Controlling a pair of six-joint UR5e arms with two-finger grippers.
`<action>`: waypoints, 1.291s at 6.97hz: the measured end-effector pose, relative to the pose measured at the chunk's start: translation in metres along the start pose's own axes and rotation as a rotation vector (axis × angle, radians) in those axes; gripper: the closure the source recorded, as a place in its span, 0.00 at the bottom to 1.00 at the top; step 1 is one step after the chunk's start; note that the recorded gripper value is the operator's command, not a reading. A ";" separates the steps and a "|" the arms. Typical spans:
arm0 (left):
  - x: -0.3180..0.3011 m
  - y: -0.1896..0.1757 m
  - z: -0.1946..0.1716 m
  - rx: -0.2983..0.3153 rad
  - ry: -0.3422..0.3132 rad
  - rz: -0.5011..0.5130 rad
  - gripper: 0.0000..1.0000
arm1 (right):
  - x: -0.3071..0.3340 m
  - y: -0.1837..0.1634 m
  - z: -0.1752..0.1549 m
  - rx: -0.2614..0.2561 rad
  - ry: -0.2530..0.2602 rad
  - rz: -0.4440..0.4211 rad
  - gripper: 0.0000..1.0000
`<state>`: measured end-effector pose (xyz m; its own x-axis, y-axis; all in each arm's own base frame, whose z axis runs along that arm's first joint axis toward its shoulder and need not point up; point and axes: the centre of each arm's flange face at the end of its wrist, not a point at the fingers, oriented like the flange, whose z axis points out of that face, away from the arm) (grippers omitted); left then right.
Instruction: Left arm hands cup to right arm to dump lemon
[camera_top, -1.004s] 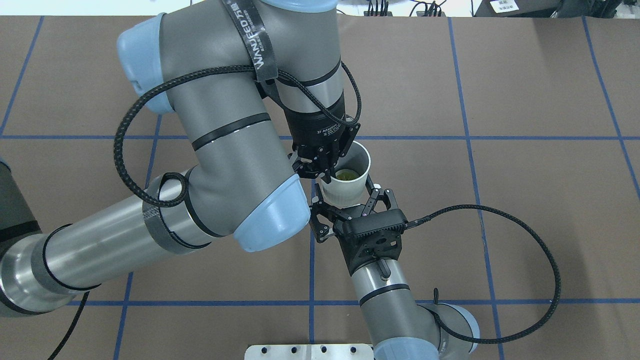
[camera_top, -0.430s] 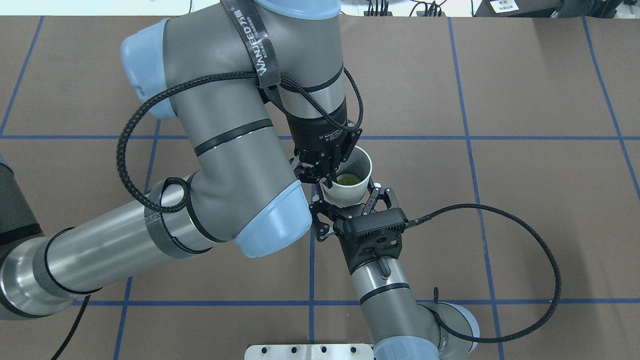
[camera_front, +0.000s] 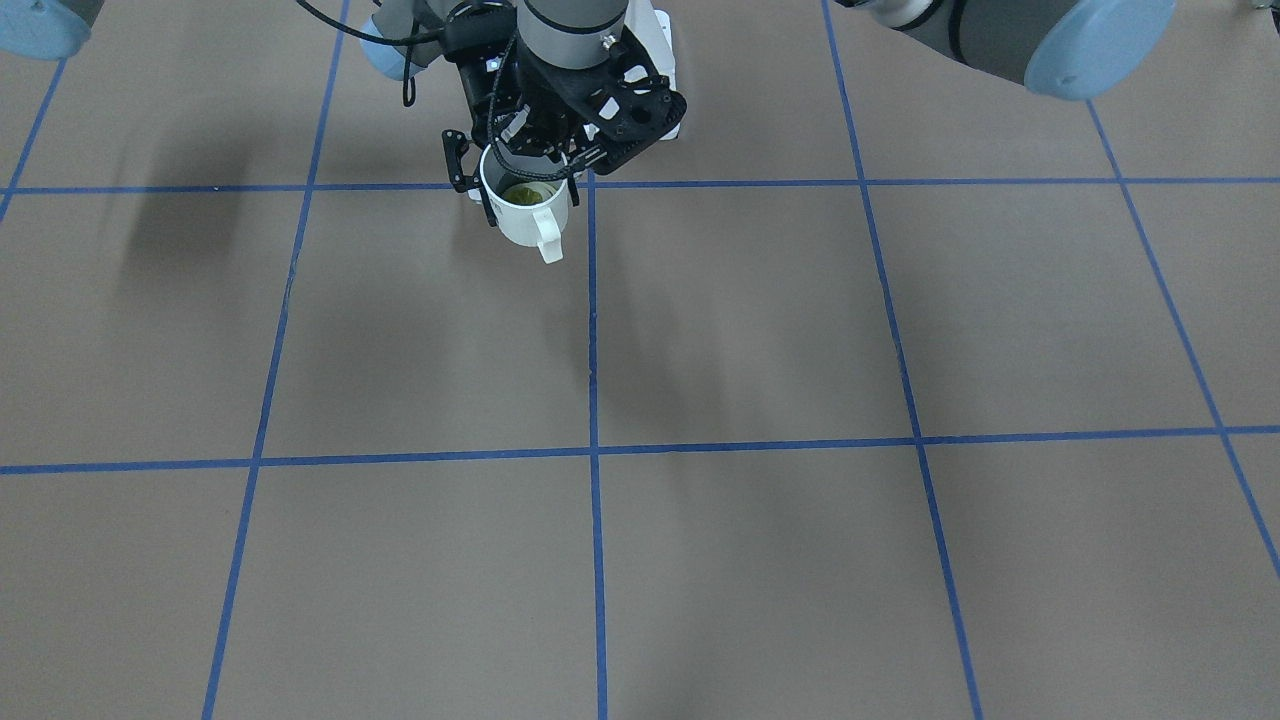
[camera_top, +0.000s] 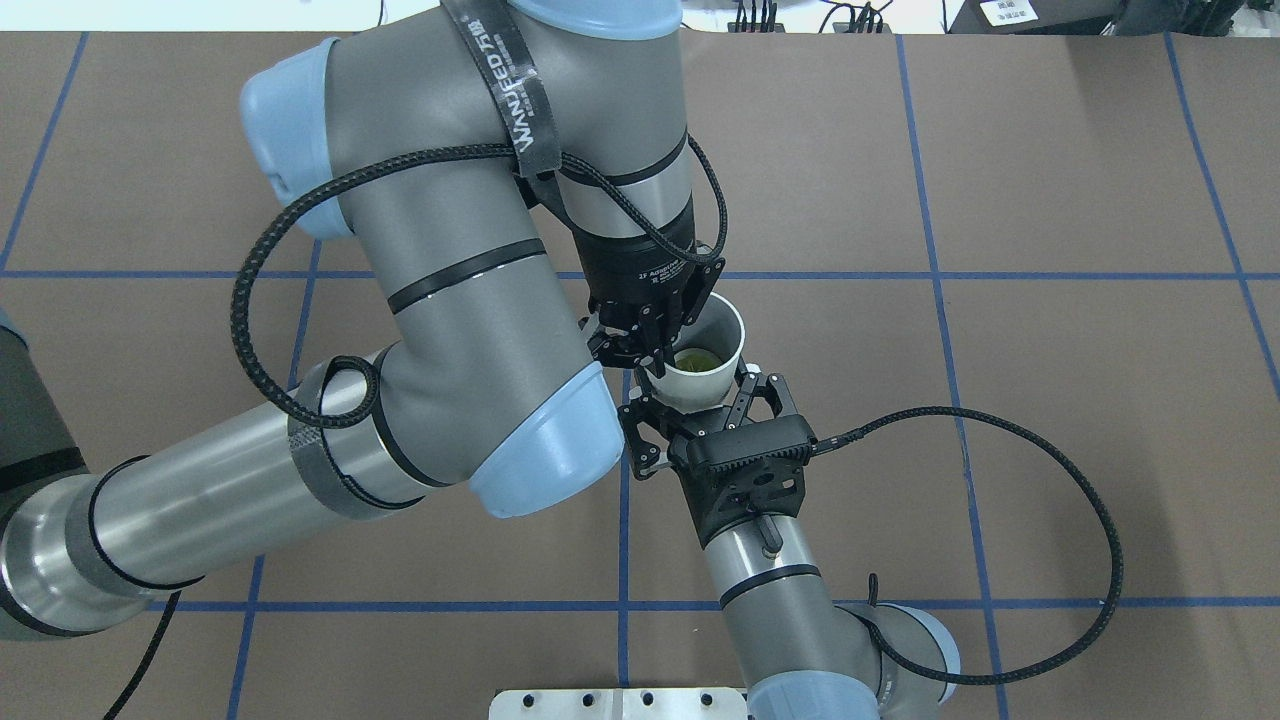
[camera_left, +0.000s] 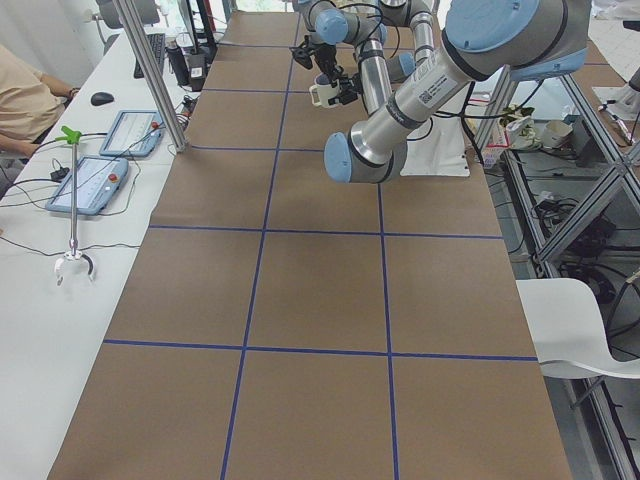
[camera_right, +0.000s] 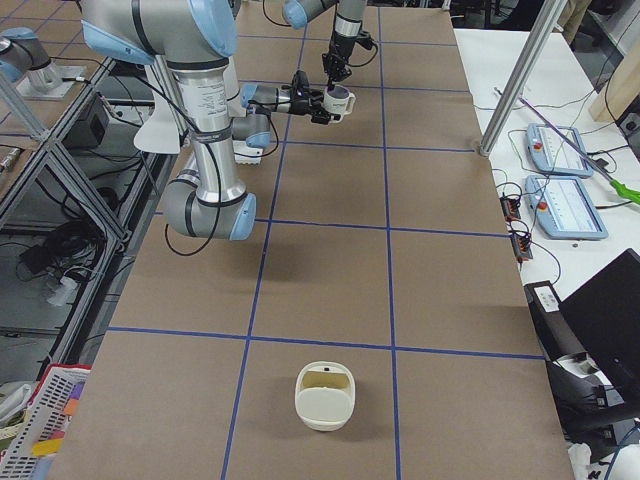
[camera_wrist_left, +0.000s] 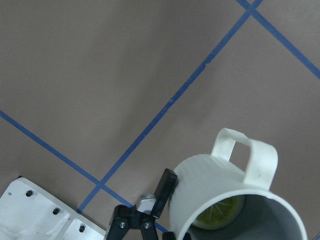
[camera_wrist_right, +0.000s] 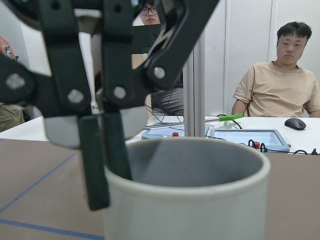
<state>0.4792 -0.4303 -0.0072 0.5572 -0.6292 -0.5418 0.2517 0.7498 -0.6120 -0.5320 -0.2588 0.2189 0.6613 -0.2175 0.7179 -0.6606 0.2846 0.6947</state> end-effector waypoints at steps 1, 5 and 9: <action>0.000 0.001 0.000 -0.001 0.000 0.001 0.01 | 0.001 0.001 0.001 0.000 0.002 -0.004 0.84; -0.016 0.011 -0.040 0.000 0.082 0.041 0.00 | 0.006 0.011 0.002 -0.004 0.012 -0.028 0.83; -0.026 -0.003 -0.072 0.025 0.139 0.038 0.00 | 0.133 0.026 0.015 0.007 0.036 -0.026 0.91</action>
<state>0.4071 -0.4304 -0.0327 0.4525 -0.6214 -0.6396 0.2529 0.7773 -0.5761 -0.4668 -0.2946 0.3329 0.6904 -0.1912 0.6977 -0.6456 0.2723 0.7135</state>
